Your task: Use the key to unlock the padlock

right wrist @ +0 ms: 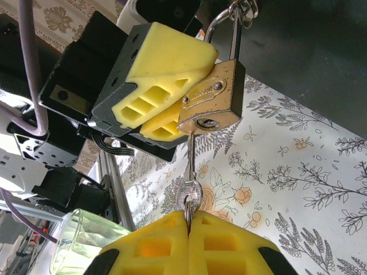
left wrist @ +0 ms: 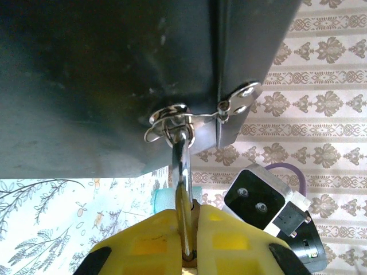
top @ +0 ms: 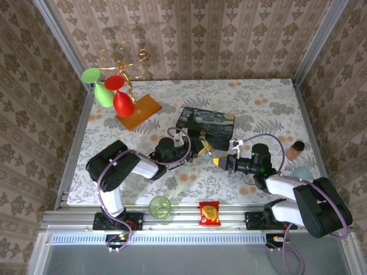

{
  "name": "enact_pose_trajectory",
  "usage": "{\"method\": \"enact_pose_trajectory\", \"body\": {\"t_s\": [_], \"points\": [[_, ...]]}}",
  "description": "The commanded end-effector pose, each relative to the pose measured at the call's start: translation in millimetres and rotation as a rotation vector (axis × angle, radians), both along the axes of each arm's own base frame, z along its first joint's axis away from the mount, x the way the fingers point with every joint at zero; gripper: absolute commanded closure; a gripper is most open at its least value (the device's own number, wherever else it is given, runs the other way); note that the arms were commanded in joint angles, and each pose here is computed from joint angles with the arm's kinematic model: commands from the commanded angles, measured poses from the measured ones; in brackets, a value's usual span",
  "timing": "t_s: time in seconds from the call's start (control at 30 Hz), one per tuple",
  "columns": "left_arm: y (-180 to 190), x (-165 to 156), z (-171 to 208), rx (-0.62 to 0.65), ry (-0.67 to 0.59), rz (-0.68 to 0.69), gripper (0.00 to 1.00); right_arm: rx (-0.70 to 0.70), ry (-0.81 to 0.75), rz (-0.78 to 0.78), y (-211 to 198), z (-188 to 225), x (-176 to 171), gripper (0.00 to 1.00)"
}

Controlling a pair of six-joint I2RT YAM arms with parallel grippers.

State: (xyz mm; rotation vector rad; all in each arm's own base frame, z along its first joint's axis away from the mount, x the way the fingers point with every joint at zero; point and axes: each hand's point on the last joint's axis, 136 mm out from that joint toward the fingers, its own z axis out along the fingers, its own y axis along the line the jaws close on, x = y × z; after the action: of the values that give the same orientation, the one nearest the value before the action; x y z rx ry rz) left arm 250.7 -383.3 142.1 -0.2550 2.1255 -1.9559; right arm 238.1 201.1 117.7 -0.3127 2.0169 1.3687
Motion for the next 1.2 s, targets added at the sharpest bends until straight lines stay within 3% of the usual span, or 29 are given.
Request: {"method": "enact_pose_trajectory", "body": {"t_s": [0.0, 0.53, 0.67, 0.97, 1.17], "points": [[-6.8, 0.8, 33.1, -0.09, -0.086, -0.019, 1.0, -0.005, -0.036, 0.002, 1.0, 7.6, 3.3, 1.0], [-9.1, -3.9, 39.8, -0.104, -0.092, -0.034, 1.0, -0.01, -0.031, -0.022, -3.2, 6.6, 7.5, 1.0], [6.8, 4.0, 39.1, -0.096, -0.095, 0.003, 1.0, -0.02, -0.03, -0.043, -6.7, 5.0, 7.6, 1.0], [-8.2, -11.6, 29.9, -0.084, -0.08, -0.043, 1.0, -0.022, -0.023, -0.046, -7.2, 3.4, 10.3, 1.0], [1.8, -1.1, 42.7, -0.102, -0.106, -0.014, 1.0, -0.026, -0.021, -0.052, -8.1, 2.7, 10.0, 1.0]]}}
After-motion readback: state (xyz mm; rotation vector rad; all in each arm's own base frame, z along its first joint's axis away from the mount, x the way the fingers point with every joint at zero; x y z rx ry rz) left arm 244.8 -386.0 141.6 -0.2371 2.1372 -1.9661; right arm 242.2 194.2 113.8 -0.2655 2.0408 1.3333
